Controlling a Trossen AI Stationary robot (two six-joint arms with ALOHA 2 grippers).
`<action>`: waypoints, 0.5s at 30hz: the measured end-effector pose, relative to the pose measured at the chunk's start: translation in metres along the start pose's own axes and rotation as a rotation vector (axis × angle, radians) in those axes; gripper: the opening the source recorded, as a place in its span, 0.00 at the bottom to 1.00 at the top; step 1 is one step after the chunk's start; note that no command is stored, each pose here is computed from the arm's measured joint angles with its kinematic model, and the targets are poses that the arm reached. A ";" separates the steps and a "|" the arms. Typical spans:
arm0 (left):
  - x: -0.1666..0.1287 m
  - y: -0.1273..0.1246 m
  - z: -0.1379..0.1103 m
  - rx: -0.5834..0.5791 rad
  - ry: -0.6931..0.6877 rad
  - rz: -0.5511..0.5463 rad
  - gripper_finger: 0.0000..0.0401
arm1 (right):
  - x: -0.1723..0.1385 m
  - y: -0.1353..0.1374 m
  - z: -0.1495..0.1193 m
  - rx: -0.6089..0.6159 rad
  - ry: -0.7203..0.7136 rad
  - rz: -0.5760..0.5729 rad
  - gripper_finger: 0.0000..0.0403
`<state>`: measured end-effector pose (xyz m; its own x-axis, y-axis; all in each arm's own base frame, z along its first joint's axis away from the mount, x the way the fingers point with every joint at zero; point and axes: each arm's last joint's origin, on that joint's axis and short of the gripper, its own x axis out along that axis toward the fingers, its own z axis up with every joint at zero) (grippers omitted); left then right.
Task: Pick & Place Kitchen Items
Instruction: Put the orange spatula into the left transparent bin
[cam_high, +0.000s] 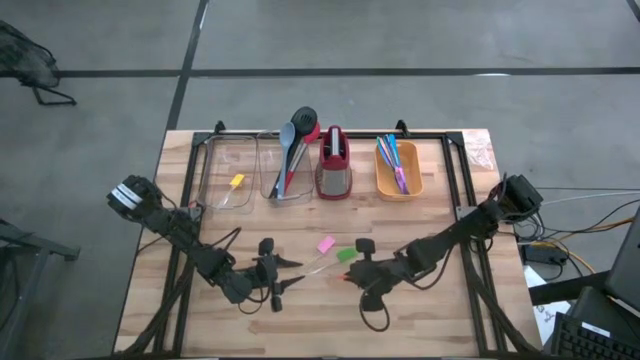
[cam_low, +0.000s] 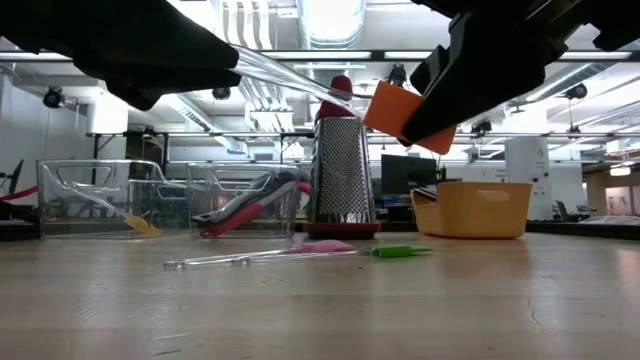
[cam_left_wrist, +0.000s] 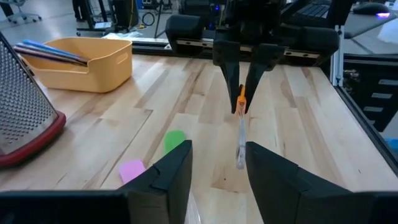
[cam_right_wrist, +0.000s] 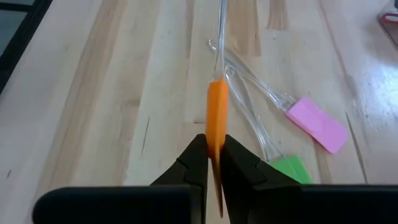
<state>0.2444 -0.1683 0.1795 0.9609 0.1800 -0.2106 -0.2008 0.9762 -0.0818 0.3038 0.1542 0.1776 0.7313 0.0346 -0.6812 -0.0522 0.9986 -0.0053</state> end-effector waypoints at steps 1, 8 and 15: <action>0.000 0.000 0.000 -0.007 0.000 0.000 0.37 | 0.000 0.000 0.000 0.000 -0.002 -0.007 0.05; 0.001 -0.001 0.001 -0.013 -0.010 -0.004 0.18 | 0.000 0.000 0.000 0.004 -0.005 -0.012 0.06; 0.001 -0.002 0.001 0.005 -0.006 -0.019 0.03 | 0.000 -0.001 0.000 0.019 -0.002 -0.017 0.06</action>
<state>0.2455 -0.1700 0.1802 0.9657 0.1617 -0.2033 -0.1811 0.9801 -0.0809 0.3040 0.1529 0.1772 0.7335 0.0175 -0.6795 -0.0267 0.9996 -0.0030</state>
